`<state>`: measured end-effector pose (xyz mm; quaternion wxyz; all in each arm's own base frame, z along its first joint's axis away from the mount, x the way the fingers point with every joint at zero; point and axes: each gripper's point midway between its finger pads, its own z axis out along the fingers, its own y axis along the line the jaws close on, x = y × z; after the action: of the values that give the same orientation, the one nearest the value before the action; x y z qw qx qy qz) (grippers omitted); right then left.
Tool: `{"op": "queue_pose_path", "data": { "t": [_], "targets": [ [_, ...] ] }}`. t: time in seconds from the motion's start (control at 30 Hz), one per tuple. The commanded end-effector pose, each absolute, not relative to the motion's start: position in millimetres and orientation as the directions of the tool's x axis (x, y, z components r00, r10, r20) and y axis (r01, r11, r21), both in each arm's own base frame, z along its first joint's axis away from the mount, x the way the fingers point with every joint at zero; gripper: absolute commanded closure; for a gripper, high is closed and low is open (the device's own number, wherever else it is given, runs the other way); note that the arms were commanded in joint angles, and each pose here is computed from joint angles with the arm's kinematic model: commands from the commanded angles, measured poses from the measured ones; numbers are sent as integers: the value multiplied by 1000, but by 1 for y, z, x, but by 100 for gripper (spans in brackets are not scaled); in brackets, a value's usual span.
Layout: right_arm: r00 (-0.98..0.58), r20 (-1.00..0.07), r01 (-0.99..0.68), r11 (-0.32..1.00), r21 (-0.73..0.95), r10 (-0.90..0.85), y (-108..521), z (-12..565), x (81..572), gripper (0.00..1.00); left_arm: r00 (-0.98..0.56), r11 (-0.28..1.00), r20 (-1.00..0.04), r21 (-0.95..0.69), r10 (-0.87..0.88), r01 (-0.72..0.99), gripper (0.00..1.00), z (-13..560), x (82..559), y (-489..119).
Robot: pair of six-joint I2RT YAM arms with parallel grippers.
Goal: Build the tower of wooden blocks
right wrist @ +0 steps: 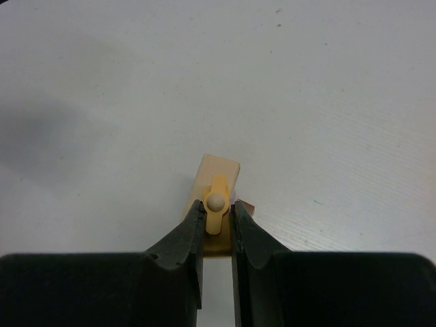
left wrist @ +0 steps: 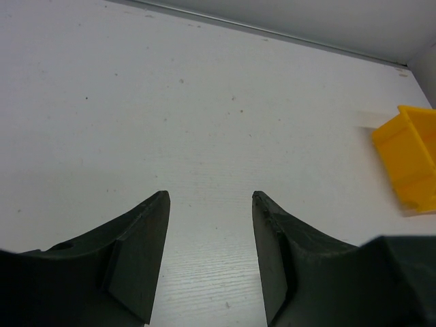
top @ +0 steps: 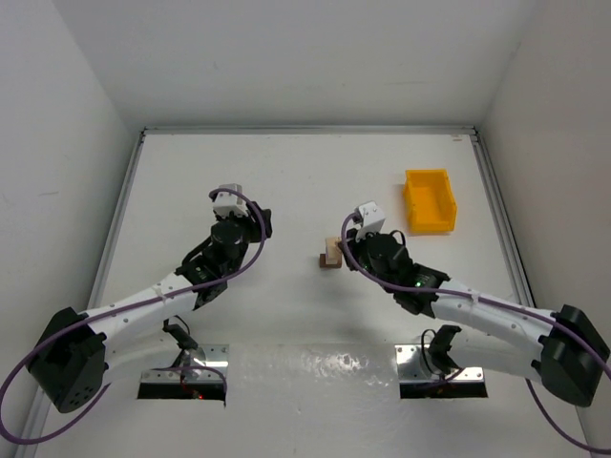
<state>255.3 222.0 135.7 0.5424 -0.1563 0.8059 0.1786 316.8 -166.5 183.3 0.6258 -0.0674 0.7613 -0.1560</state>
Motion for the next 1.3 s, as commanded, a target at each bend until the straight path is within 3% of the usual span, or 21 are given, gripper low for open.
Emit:
{"op": "queue_pose_path", "data": {
  "t": [0.0, 0.17, 0.7, 1.27],
  "targets": [
    [-294, -956, -287, 953, 100, 12, 213, 171, 270, 100, -162, 935, -933, -340, -321, 104, 51, 201, 319, -169],
    [-262, -965, -211, 977, 36, -21, 221, 185, 264, 100, -154, 928, -928, -356, -338, 109, 52, 204, 317, -169],
    [-249, -968, -64, 997, 46, 29, 232, 181, 266, 100, -159, 932, -928, -353, -337, 83, 53, 192, 321, -167],
    [-287, -955, -74, 992, 104, 79, 244, 158, 259, 98, -163, 921, -918, -379, -361, 94, 53, 195, 319, -170]
  ]
}}
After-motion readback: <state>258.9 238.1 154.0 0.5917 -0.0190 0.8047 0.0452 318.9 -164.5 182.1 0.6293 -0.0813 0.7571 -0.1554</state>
